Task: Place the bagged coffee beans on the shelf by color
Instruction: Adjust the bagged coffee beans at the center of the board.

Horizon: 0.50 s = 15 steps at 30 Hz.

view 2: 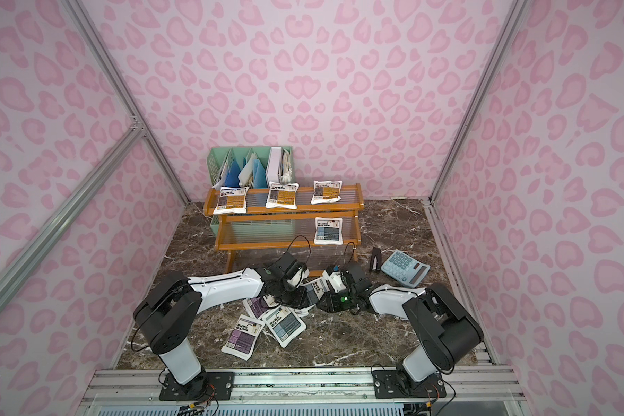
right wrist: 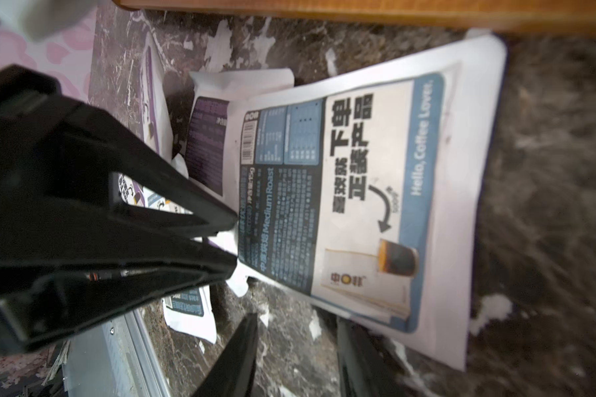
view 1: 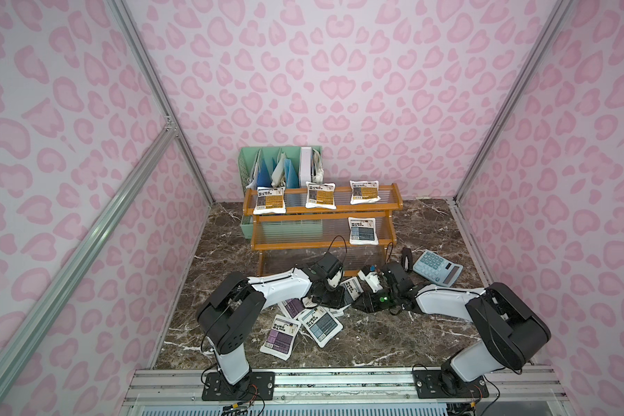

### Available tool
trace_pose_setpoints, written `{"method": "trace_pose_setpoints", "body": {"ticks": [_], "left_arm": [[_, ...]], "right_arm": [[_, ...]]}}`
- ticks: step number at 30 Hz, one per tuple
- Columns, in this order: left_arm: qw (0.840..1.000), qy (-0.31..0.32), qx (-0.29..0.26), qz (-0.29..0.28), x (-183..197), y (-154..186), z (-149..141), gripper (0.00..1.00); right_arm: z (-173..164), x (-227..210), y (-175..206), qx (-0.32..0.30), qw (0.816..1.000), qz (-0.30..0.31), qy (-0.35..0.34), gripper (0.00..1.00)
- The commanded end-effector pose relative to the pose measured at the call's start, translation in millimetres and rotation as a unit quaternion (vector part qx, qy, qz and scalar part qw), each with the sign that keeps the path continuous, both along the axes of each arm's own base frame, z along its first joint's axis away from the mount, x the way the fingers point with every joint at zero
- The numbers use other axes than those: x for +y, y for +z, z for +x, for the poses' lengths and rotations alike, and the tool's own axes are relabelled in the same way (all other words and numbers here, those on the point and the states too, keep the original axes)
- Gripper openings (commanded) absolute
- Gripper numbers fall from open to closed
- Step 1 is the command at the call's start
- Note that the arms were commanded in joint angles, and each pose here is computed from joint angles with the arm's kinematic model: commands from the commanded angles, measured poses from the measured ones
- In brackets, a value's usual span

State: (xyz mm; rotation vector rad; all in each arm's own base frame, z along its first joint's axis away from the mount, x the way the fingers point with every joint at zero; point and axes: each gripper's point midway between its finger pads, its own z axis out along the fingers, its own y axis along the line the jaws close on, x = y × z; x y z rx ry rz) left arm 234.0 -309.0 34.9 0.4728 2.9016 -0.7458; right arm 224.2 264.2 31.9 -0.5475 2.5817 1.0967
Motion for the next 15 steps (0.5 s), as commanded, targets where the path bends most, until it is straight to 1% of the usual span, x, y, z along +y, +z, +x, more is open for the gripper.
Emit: {"method": "trace_pose_setpoints", "body": {"ticks": [1, 3, 5, 8, 11, 15], "left_arm": [[1.0, -0.016, 0.007, 0.001, 2.5, 3.6, -6.8, 0.32], [1.0, -0.005, -0.021, 0.011, 9.0, 11.3, 0.0, 0.32], [0.998, 0.007, -0.05, 0.024, 16.1, 20.0, 9.3, 0.35], [0.996, 0.024, -0.085, 0.033, 20.2, 31.6, 24.5, 0.35], [0.994, 0.03, -0.097, 0.033, 16.5, 34.6, 36.8, 0.37], [0.993, 0.037, -0.097, 0.058, 14.0, 22.9, 51.5, 0.38]], "right_arm": [[7.1, 1.2, 4.4, -0.004, 1.0, 0.012, -0.014, 0.42], [5.3, -3.2, 4.5, -0.003, 1.0, 0.011, -0.019, 0.42], [2.5, -6.5, 6.4, -0.007, 1.0, 0.007, -0.019, 0.42], [-2.8, -10.5, 9.6, -0.011, 1.0, 0.004, -0.015, 0.42], [-6.9, -13.7, 11.6, -0.014, 1.0, 0.002, -0.013, 0.42], [-9.6, -16.1, 12.1, -0.016, 1.0, -0.001, -0.012, 0.41]]}}
